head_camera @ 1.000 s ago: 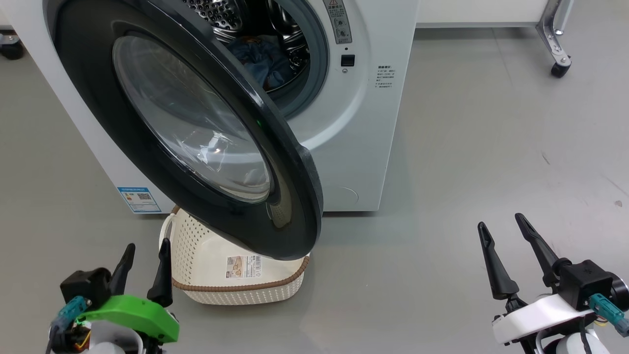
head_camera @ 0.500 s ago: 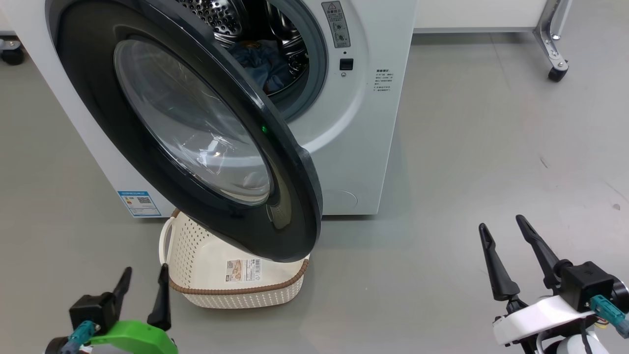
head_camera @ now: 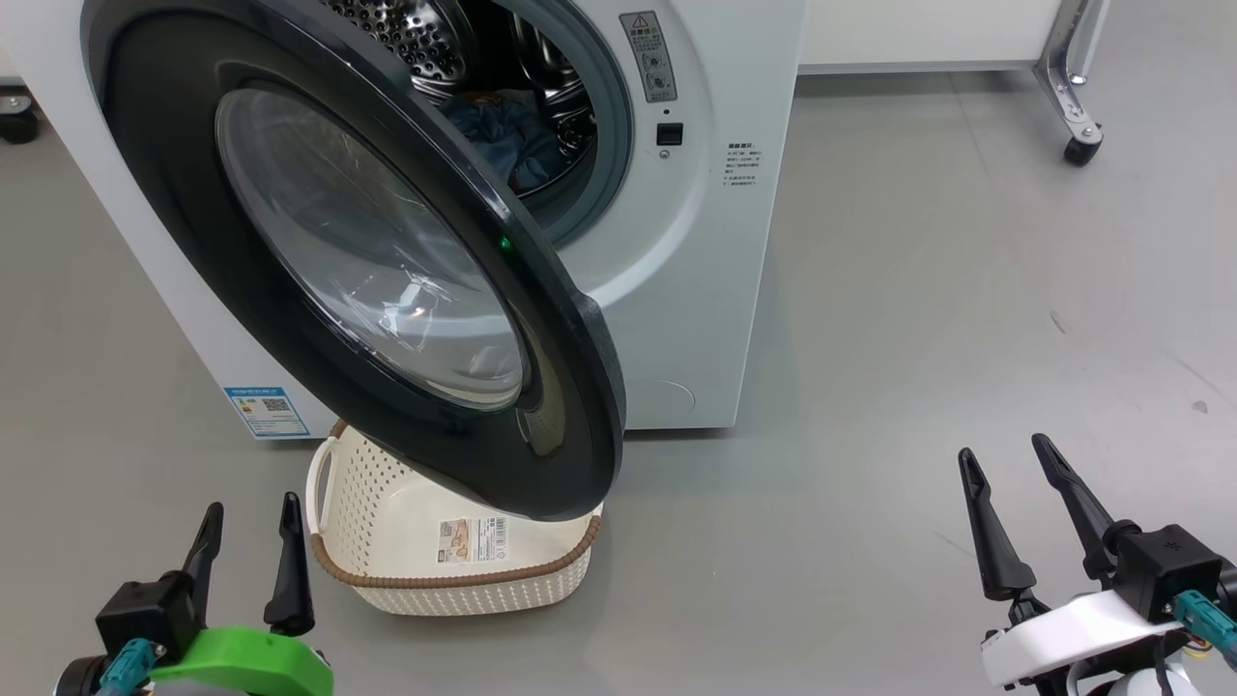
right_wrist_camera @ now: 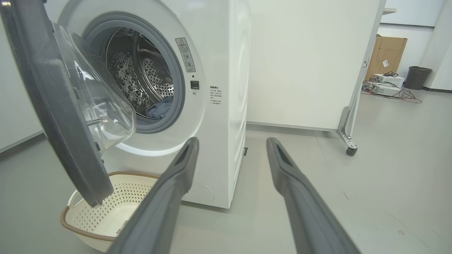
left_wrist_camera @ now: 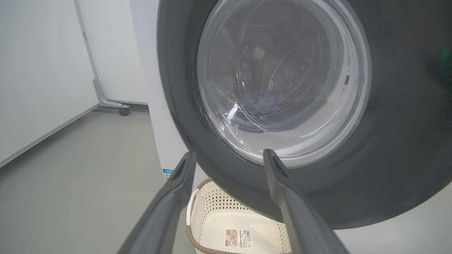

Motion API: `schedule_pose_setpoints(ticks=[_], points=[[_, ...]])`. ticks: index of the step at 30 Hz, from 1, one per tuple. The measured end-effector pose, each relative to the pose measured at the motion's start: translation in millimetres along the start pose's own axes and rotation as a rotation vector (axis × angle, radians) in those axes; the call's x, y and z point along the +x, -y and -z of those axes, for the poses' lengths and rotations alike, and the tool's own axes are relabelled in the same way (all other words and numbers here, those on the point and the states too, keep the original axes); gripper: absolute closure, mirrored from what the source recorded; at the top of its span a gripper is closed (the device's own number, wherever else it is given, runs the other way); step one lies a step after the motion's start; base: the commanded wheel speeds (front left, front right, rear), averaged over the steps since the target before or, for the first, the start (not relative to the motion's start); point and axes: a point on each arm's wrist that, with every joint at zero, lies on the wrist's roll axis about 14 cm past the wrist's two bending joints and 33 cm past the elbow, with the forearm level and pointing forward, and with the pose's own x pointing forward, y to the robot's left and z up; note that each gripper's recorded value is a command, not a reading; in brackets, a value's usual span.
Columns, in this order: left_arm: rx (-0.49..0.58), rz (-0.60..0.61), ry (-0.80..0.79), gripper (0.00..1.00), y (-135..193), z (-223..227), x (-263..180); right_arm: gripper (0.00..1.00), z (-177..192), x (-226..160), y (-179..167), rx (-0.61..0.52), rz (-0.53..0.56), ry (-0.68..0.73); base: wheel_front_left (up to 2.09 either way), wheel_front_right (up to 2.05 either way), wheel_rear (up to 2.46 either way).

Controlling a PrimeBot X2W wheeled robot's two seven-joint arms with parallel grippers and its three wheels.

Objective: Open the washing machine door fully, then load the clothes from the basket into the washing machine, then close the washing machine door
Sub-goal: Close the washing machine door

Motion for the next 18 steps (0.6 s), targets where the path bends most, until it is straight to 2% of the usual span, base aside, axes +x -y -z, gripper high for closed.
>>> schedule_pose_setpoints(ticks=[9,10,11,12,14,18], points=[[0.017,0.0,0.009,0.0,1,-1,-4,0.0,6,-6,4,0.007,0.02,-0.02,0.0,0.0,0.0],[0.016,0.002,0.012,0.0,2,-2,-4,0.11,7,-6,4,0.008,0.023,-0.022,0.0,0.0,0.0],[0.018,0.002,0.013,0.0,2,-2,-5,0.26,7,-6,4,0.01,0.026,-0.022,0.0,0.0,0.0],[0.018,0.001,0.014,0.0,2,-2,-5,0.55,8,-6,5,0.011,0.028,-0.022,0.0,0.0,0.0],[0.023,-0.001,0.01,0.0,1,-1,-7,1.0,9,-7,6,0.015,0.035,-0.027,0.0,0.0,0.0],[0.025,0.001,0.013,0.0,1,-2,-7,1.0,11,-7,7,0.02,0.043,-0.032,0.0,0.0,0.0]])
